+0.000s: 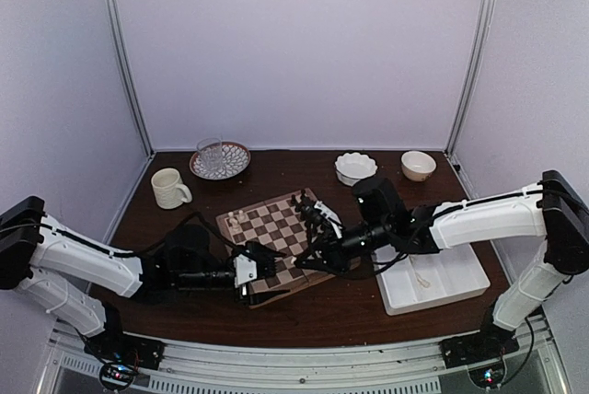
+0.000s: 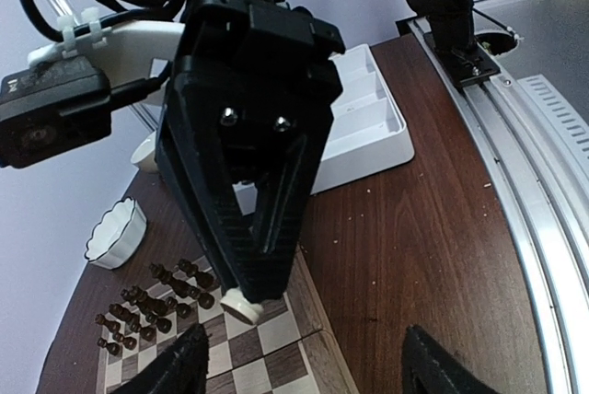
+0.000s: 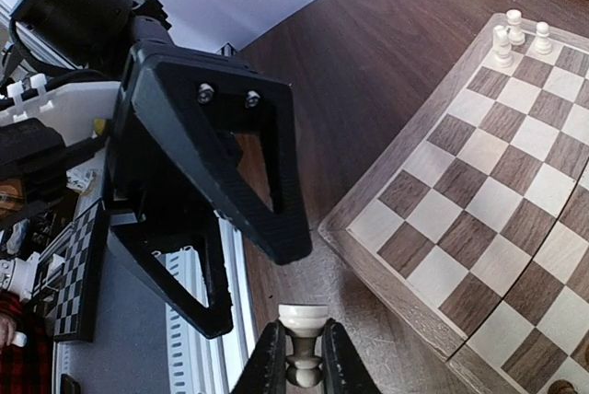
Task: Set up the chess pieces on the board
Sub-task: Pass from the right arm to the left
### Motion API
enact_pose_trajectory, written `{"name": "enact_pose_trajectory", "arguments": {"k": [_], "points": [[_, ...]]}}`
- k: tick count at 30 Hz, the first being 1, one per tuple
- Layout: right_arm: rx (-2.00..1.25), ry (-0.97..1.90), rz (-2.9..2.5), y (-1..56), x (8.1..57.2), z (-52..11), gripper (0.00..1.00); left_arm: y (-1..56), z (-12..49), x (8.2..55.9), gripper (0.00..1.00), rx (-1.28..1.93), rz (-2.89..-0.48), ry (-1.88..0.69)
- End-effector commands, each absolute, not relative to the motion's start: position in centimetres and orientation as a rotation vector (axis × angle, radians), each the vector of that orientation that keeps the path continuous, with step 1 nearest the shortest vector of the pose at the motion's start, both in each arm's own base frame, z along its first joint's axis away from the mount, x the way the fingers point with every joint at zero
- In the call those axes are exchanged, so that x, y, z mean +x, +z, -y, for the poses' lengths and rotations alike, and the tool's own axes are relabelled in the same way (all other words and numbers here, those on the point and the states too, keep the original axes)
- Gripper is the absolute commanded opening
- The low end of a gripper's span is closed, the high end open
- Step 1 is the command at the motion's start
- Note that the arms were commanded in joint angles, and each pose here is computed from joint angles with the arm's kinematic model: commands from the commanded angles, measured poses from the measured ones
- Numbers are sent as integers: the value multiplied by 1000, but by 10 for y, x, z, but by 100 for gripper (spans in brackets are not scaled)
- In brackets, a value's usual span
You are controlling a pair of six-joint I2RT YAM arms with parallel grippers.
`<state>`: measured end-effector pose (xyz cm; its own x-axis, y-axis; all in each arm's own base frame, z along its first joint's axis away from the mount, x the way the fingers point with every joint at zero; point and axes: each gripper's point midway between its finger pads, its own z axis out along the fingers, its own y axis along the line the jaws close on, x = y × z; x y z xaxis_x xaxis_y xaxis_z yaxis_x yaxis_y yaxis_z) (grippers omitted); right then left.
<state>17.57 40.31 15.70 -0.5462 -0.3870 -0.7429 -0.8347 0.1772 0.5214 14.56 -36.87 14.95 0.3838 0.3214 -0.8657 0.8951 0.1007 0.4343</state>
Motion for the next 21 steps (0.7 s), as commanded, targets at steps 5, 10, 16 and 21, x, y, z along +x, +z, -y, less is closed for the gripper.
{"name": "enact_pose_trajectory", "arguments": {"k": [5, 10, 16, 21], "points": [[-1240, 1438, -1895, 172, 153, -415, 14, 163, 378, 146, 69, 1461, -1087, -578], [-1253, 1444, -1885, 173, 150, -416, 14, 163, 379, 146, 69, 1454, -1092, -588], [-1250, 1435, -1893, 172, 151, -417, 14, 164, 381, 143, 56, 1465, -1084, -605], [-1252, 1435, -1903, 169, 151, -418, 14, 168, 379, 143, 56, 1451, -1076, -602]]}}
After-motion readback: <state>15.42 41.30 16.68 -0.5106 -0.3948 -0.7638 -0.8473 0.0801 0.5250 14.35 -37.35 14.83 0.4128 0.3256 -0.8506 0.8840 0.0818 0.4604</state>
